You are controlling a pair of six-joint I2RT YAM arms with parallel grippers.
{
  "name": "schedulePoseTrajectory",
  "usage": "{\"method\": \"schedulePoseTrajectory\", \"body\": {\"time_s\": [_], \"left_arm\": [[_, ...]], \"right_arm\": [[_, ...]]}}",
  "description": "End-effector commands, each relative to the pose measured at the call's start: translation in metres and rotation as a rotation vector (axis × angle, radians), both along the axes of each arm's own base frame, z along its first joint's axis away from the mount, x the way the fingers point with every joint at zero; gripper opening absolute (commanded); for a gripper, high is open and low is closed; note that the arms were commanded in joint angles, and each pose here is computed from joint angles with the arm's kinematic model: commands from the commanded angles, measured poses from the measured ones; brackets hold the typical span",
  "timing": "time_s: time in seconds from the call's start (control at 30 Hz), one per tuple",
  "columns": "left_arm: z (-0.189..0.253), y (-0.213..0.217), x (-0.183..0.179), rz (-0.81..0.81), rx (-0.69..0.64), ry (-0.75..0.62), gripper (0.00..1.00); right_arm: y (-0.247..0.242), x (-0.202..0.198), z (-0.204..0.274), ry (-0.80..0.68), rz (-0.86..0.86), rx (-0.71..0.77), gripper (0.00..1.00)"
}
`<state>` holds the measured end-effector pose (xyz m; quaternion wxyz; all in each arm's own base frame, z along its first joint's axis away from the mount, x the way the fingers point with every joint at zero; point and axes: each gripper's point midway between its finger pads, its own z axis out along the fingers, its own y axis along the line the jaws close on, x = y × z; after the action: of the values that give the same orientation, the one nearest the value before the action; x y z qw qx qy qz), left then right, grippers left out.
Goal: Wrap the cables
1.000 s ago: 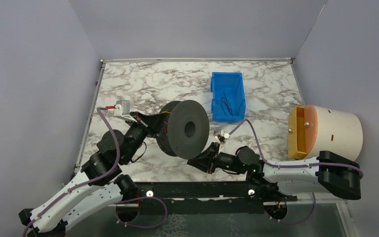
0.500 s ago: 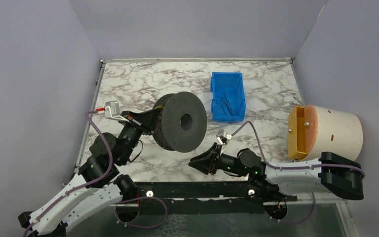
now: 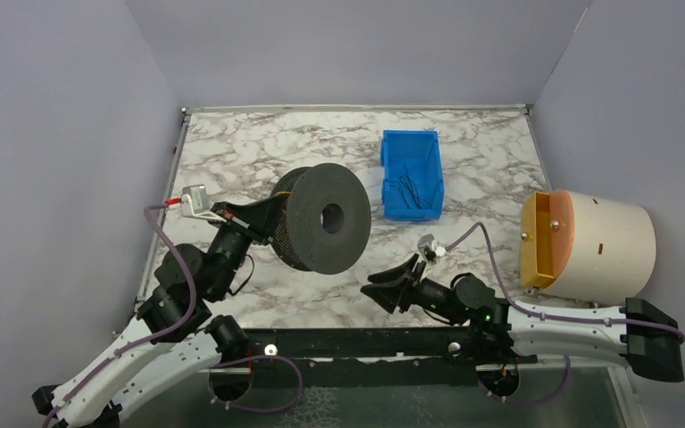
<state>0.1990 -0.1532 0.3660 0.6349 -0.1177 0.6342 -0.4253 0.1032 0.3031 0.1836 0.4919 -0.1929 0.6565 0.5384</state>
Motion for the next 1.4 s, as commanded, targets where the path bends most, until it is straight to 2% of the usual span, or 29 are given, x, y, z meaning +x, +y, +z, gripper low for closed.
{"method": "schedulePoseTrajectory", "body": {"time_s": [0.0,0.47,0.9,1.03,1.13,1.37], "left_arm": [[0.052,0.016,-0.014,-0.005,-0.194,-0.097,0.0],[0.045,0.009,-0.019,-0.063,-0.253,-0.061,0.0],[0.043,0.004,-0.019,-0.085,-0.257,-0.06,0.0],[0.044,0.004,-0.02,-0.087,-0.26,-0.064,0.0],[0.045,0.005,-0.02,-0.086,-0.259,-0.065,0.0],[0.041,0.001,-0.018,-0.086,-0.258,-0.063,0.0]], "right_arm": [[-0.016,0.016,-0.009,-0.061,-0.101,-0.079,0.47],[0.015,0.01,0.045,-0.16,-0.017,0.05,0.46],[0.034,0.007,0.07,-0.204,0.027,0.107,0.4],[0.038,0.008,0.069,-0.206,0.027,0.106,0.27],[0.04,0.007,0.071,-0.208,0.039,0.112,0.02],[0.043,-0.007,0.082,-0.211,0.112,0.181,0.01]]}}
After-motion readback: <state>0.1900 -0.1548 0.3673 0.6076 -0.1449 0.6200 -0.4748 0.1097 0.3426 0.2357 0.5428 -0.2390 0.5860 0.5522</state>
